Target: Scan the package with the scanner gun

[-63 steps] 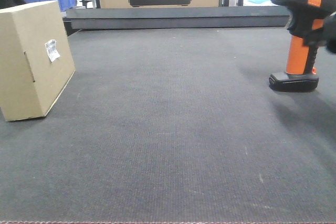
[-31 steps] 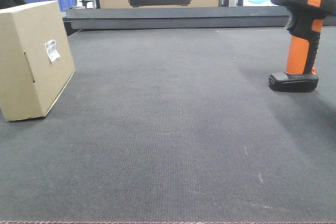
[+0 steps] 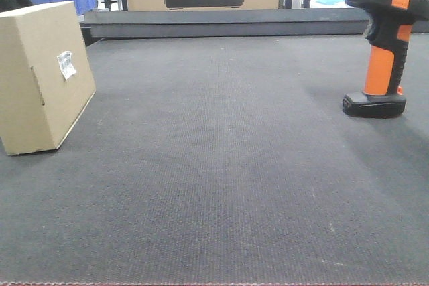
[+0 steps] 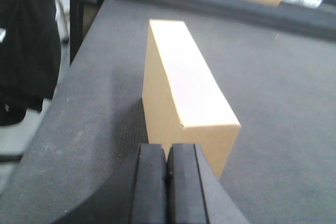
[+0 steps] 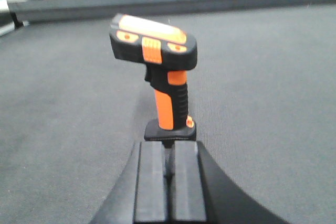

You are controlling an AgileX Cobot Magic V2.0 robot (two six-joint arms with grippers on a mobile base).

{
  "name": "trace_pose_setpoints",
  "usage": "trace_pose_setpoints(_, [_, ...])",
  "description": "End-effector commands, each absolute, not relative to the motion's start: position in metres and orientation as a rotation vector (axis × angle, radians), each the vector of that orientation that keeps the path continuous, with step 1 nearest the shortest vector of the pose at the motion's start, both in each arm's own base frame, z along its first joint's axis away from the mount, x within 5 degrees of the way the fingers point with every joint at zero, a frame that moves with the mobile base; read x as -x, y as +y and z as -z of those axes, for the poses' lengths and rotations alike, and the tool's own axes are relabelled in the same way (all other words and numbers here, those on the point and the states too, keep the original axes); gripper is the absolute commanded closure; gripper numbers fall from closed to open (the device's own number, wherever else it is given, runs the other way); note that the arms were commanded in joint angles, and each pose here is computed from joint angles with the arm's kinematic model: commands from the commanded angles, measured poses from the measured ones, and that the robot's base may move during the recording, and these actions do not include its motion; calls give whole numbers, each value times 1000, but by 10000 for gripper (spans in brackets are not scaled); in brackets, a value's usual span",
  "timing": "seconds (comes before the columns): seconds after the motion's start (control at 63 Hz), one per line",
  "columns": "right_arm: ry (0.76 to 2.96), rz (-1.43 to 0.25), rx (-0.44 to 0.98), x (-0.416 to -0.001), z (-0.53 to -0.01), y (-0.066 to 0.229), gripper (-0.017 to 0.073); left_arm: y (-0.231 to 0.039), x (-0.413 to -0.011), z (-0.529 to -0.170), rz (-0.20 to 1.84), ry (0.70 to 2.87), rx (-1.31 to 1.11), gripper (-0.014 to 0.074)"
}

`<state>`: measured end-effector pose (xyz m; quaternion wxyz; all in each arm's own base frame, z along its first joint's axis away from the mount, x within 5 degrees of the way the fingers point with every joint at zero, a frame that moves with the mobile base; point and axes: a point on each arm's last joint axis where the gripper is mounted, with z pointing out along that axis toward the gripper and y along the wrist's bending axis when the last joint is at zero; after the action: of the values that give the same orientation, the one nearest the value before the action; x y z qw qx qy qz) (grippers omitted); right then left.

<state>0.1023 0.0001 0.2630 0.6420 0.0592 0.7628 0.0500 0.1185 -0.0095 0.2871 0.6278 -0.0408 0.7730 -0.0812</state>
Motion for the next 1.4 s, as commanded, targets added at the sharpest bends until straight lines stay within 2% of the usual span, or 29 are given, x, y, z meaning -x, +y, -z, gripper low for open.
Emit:
trace_pose_setpoints(0.0, [1704, -115, -136, -91, -262, 0, 728, -8, -104, -285, 168, 1693, 65, 704])
trace_pose_setpoints(0.175, [1691, -118, -142, -69, -260, 0, 728, -2, -74, -284, 90, 1627, 31, 704])
trace_pose_setpoints(0.508, [1502, -130, -128, -39, -270, 0, 728, 3, -36, -291, 91, 1465, 51, 704])
trace_pose_setpoints(1.064, [1496, -130, -128, -39, -270, 0, 728, 3, -33, -291, 92, 1447, 51, 704])
trace_pose_setpoints(1.191, [1502, -120, -118, -44, -257, 0, 728, 3, -33, -291, 92, 1447, 51, 704])
trace_pose_setpoints(1.302, [1445, -24, -17, -50, -243, 0, 728, 3, -33, -291, 92, 1447, 51, 704])
trace_pose_setpoints(1.382, [1458, -45, -38, -53, -229, 0, 728, 3, -33, -291, 92, 1447, 51, 704])
